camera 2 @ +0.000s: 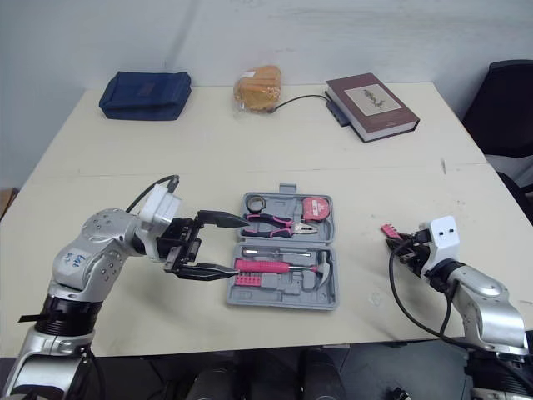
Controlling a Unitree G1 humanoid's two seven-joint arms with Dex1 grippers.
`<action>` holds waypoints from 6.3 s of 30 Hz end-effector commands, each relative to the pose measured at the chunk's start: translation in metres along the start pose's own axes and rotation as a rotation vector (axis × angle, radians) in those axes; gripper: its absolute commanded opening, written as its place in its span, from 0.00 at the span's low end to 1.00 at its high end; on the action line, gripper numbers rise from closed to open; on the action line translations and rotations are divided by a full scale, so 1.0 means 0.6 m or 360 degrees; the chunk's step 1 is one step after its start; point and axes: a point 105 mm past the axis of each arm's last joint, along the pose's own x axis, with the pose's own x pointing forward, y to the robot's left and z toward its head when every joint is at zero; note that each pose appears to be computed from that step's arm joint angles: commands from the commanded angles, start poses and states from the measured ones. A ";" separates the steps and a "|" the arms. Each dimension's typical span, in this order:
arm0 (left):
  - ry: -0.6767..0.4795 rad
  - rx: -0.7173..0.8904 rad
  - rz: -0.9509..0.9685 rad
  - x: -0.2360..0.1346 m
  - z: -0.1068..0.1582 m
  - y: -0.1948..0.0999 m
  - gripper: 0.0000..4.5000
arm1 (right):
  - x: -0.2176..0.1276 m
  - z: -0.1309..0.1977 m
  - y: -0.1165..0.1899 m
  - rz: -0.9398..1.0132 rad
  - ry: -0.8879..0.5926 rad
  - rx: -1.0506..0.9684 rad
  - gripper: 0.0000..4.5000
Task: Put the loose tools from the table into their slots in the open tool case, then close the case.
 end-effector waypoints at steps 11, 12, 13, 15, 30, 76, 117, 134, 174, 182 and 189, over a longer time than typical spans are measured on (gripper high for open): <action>-0.0009 0.0069 -0.0082 0.006 0.014 -0.002 1.00 | -0.033 0.037 0.039 0.0190 0.0012 -0.0303 0.16; -0.0006 0.0079 -0.0085 0.004 0.014 -0.002 1.00 | -0.038 0.050 0.047 0.0222 -0.0003 -0.0341 0.16; 0.0002 0.0095 -0.0089 0.002 0.014 -0.001 1.00 | -0.042 0.065 0.057 0.0256 -0.0023 -0.0361 0.16; 0.0018 0.0125 -0.0096 -0.003 0.013 0.001 1.00 | -0.050 0.086 0.082 0.0341 -0.0020 -0.0389 0.16; 0.0220 0.0201 -0.0160 -0.055 -0.033 -0.020 1.00 | -0.095 0.099 0.340 0.1152 0.0336 -0.0510 0.16; 0.0249 0.0127 -0.0020 -0.046 -0.047 -0.024 1.00 | -0.033 0.081 0.354 0.1263 0.0569 -0.0940 0.16; 0.0241 0.0121 0.0027 -0.045 -0.055 -0.019 1.00 | -0.065 0.120 0.358 0.1403 0.0509 -0.0935 0.56; 0.0235 0.0131 0.0018 -0.040 -0.058 -0.013 1.00 | -0.067 0.103 0.321 0.1292 -0.0110 -0.0883 0.02; 0.0289 0.0175 0.0185 -0.067 -0.055 0.011 1.00 | -0.075 0.071 0.322 0.1237 -0.0380 -0.1098 0.02; 0.0407 0.0182 0.0823 -0.211 -0.049 0.043 1.00 | -0.175 0.128 0.201 0.0703 -0.0567 -0.0945 0.30; 0.0519 0.0109 0.1560 -0.388 -0.063 0.023 1.00 | -0.268 0.070 0.084 0.0242 -0.0256 -0.0887 0.99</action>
